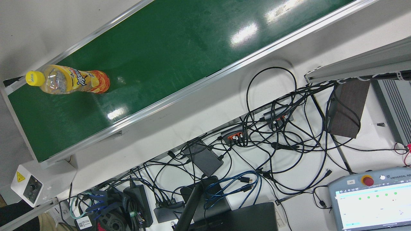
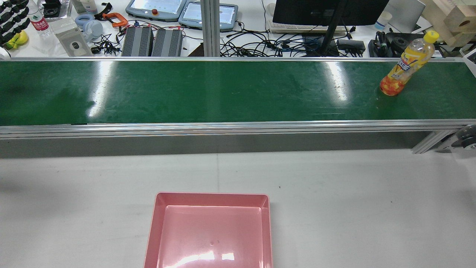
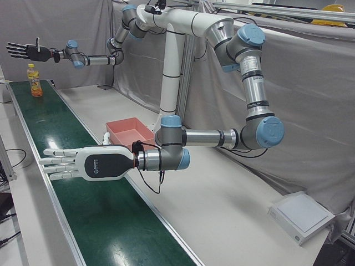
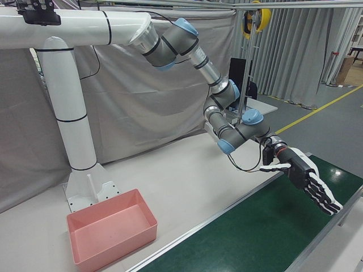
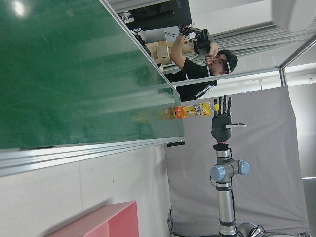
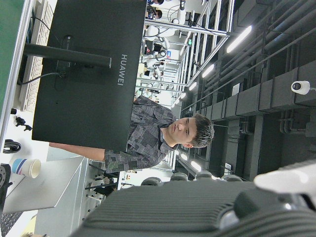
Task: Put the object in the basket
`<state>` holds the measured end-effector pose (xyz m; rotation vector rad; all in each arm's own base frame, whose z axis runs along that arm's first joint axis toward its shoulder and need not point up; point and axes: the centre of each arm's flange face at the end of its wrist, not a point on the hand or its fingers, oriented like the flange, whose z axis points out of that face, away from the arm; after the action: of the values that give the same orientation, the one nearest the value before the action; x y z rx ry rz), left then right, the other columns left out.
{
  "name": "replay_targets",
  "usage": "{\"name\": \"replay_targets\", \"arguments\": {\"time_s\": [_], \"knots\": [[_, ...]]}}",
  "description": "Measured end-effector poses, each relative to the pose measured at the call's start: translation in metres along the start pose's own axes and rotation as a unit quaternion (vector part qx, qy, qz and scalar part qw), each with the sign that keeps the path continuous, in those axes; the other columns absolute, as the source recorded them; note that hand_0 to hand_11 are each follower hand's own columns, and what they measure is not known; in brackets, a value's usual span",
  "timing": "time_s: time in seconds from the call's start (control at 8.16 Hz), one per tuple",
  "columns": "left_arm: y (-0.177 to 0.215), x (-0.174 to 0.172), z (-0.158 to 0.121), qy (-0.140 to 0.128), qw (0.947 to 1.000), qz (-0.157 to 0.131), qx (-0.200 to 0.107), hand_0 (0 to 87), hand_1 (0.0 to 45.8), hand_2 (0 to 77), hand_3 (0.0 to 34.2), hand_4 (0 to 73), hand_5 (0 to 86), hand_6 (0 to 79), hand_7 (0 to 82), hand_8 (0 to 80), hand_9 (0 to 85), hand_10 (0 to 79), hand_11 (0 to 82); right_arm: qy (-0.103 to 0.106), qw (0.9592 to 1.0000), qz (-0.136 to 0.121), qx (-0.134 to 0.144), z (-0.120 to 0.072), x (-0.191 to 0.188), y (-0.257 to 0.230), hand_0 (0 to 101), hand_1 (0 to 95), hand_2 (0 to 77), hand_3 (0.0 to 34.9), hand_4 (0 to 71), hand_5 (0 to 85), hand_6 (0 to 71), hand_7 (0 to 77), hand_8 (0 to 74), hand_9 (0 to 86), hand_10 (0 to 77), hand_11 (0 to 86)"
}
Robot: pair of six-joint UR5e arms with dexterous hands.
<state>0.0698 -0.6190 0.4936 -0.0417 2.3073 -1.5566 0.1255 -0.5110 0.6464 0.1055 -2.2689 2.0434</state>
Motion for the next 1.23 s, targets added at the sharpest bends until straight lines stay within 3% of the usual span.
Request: {"name": "replay_targets", "arguments": {"time_s": [0.25, 0.37, 0.49, 0.61, 1.23], "knots": [[-0.008, -0.001, 0.001, 0.016, 0.9998, -0.011, 0.000, 59.6, 6.0, 0.0, 0.0, 1.1, 12.0, 0.5, 1.6, 0.0, 0.5, 0.5, 2.2, 0.000, 1.0000, 0.000, 0.000, 0.000, 0.000, 0.000, 0, 0.0, 0.5, 0.0, 0.0, 0.0, 0.0, 0.5, 0.0, 0.0, 0.0, 0.0], [-0.026, -0.012, 0.002, 0.028, 0.9984, -0.049, 0.001, 59.4, 7.6, 0.0, 0.0, 1.1, 12.0, 0.5, 1.6, 0.0, 0.5, 0.5, 1.6, 0.000, 1.0000, 0.000, 0.000, 0.000, 0.000, 0.000, 0, 0.0, 0.5, 0.0, 0.0, 0.0, 0.0, 0.5, 0.0, 0.0, 0.0, 0.0], [-0.034, -0.021, -0.001, 0.036, 0.9970, -0.068, 0.012, 59.3, 7.6, 0.0, 0.1, 1.1, 12.0, 0.5, 1.6, 0.0, 0.5, 0.5, 3.3, 0.000, 1.0000, 0.000, 0.000, 0.000, 0.000, 0.000, 0, 0.0, 0.5, 0.0, 0.0, 0.0, 0.0, 0.5, 0.0, 0.0, 0.0, 0.0], [-0.029, -0.024, -0.003, 0.041, 0.9966, -0.070, 0.017, 62.9, 11.4, 0.0, 0.0, 1.1, 12.0, 0.5, 1.6, 0.0, 0.0, 0.5, 3.3, 0.000, 1.0000, 0.000, 0.000, 0.000, 0.000, 0.000, 0, 0.0, 0.5, 0.0, 0.0, 0.0, 0.0, 0.5, 0.0, 0.0, 0.0, 0.0], [-0.021, -0.024, -0.010, 0.047, 0.9968, -0.064, 0.010, 66.1, 12.5, 0.0, 0.1, 1.1, 13.1, 0.5, 1.1, 0.0, 0.0, 0.5, 3.3, 0.000, 1.0000, 0.000, -0.001, 0.000, 0.000, 0.000, 0, 0.0, 0.5, 0.0, 0.0, 0.0, 0.0, 0.5, 0.0, 0.0, 0.0, 0.0]]}}
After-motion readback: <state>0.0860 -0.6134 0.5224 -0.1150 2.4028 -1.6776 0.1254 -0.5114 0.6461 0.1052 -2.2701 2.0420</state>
